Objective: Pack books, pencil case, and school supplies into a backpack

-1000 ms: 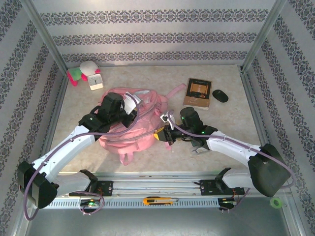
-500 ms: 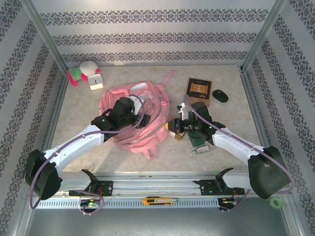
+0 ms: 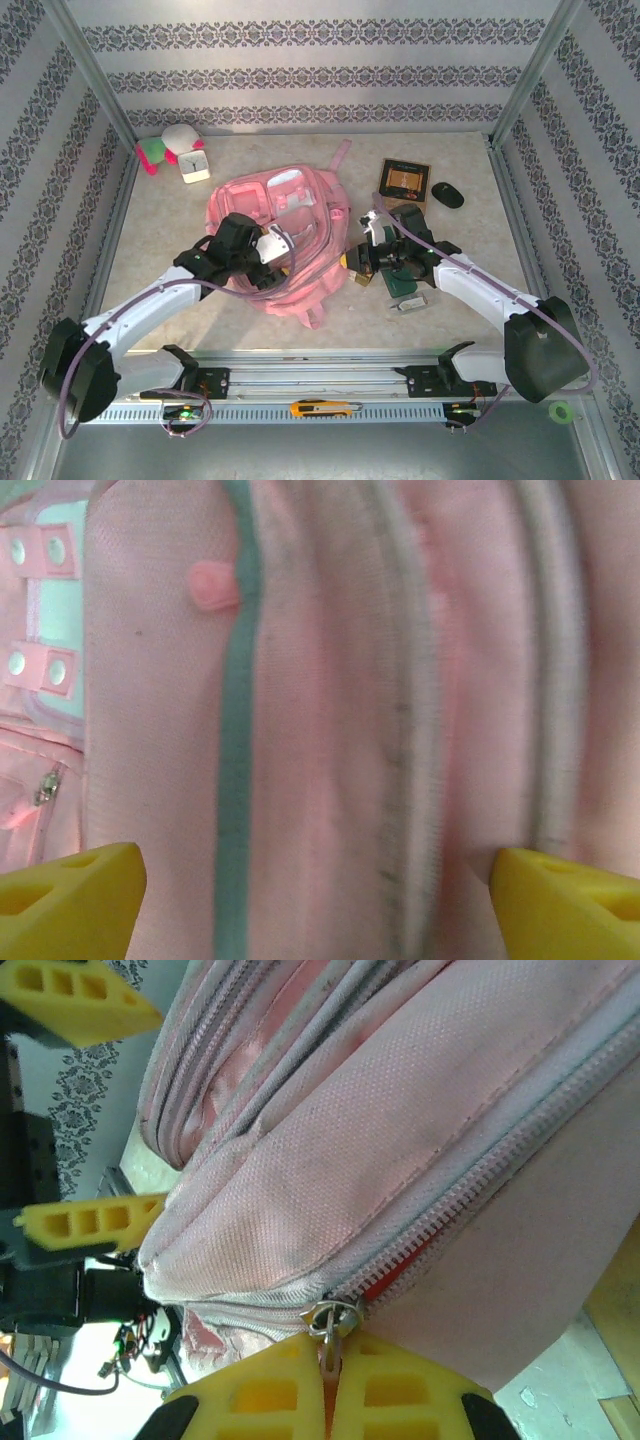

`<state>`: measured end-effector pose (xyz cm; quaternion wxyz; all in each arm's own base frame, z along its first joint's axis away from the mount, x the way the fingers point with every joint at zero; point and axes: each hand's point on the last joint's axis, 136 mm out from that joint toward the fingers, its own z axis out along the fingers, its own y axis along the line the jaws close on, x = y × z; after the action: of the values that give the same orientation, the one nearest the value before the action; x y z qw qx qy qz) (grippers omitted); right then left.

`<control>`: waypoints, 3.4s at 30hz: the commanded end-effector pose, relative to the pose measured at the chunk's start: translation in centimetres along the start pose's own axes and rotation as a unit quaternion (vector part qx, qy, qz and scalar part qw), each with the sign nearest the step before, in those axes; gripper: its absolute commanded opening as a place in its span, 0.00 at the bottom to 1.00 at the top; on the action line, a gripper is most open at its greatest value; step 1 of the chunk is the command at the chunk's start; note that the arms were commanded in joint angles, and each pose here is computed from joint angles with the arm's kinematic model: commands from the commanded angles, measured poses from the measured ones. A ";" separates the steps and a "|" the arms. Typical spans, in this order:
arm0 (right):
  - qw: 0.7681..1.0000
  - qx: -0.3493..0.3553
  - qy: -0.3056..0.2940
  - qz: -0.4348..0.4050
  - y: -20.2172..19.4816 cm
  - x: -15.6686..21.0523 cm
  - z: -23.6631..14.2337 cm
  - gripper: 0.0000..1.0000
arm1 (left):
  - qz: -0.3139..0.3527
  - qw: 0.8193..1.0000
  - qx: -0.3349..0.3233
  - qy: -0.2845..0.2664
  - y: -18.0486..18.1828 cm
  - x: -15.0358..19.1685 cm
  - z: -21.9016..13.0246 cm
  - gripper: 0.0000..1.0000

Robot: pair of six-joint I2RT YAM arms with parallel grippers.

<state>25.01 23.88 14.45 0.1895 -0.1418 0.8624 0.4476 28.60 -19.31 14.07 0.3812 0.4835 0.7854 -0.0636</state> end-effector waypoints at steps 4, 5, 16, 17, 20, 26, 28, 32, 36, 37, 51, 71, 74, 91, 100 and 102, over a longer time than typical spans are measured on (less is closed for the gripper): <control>0.998 -0.033 -0.020 -0.051 2.4 -1.7 -1.3 0.00 | 0.017 0.998 -0.034 -0.043 3.2 -1.9 0.9 0.60; 0.998 -0.032 -0.021 -0.051 2.3 -1.8 -1.4 0.00 | 0.019 0.998 -0.031 -0.049 3.2 -2.2 0.9 0.46; 0.998 0.007 -0.041 -0.044 0.1 -5.7 -1.0 0.00 | -0.095 0.994 -0.012 -0.053 1.1 -2.9 -5.3 0.00; 0.998 0.001 -0.038 -0.046 0.3 -6.0 -0.8 0.00 | -0.109 0.993 -0.018 -0.051 0.8 -2.8 -5.8 0.00; 0.998 -0.004 -0.033 -0.051 0.4 -7.1 -0.2 0.00 | -0.146 0.987 -0.041 -0.055 0.6 -2.7 -6.8 0.00; 0.998 -0.012 -0.007 -0.056 1.0 -6.9 0.4 0.00 | -0.280 0.949 -0.140 -0.035 4.4 -2.7 -7.3 0.00; 0.998 -0.013 0.005 -0.056 1.4 -6.2 0.6 0.00 | -0.298 0.940 -0.169 -0.011 5.6 -2.5 -7.1 0.00; 0.997 -0.017 0.047 -0.061 2.7 -3.8 0.9 0.00 | -0.320 0.922 -0.218 -0.001 7.7 -2.6 -6.8 0.00; 0.995 -0.019 0.071 -0.064 3.5 -2.1 0.3 0.00 | -0.319 0.916 -0.242 0.003 8.6 -2.5 -6.4 0.00; 0.995 -0.022 0.073 -0.064 3.7 -1.9 0.1 0.00 | -0.316 0.917 -0.243 0.011 8.6 -2.3 -6.1 0.00; 0.993 -0.026 0.109 -0.034 6.8 -0.6 1.8 0.00 | -0.356 0.917 -0.183 -0.001 6.9 -3.5 -3.4 0.00; 0.998 -0.025 0.033 0.047 5.4 -2.7 2.6 0.00 | -0.410 0.897 -0.148 -0.072 5.4 -6.2 -4.6 0.00; 0.998 -0.015 0.030 0.049 3.3 -4.1 1.8 0.00 | -0.412 0.898 -0.136 -0.070 4.3 -5.3 -5.6 0.00; 0.995 -0.037 0.071 -0.055 9.3 -3.2 4.4 0.00 | -0.469 0.839 -0.255 -0.102 10.8 -7.6 -6.1 0.00; 0.993 -0.061 0.093 -0.030 10.9 0.2 3.9 0.00 | -0.442 0.863 -0.218 -0.114 11.6 -8.1 -5.1 0.00; 0.994 -0.064 0.079 -0.030 11.2 -0.4 3.7 0.00 | -0.419 0.879 -0.187 -0.132 10.8 -8.6 -5.0 0.00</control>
<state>23.00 32.80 18.93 0.1309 -0.2085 0.8569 0.4528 34.97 -16.65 21.47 0.4202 0.0015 0.9040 -0.0792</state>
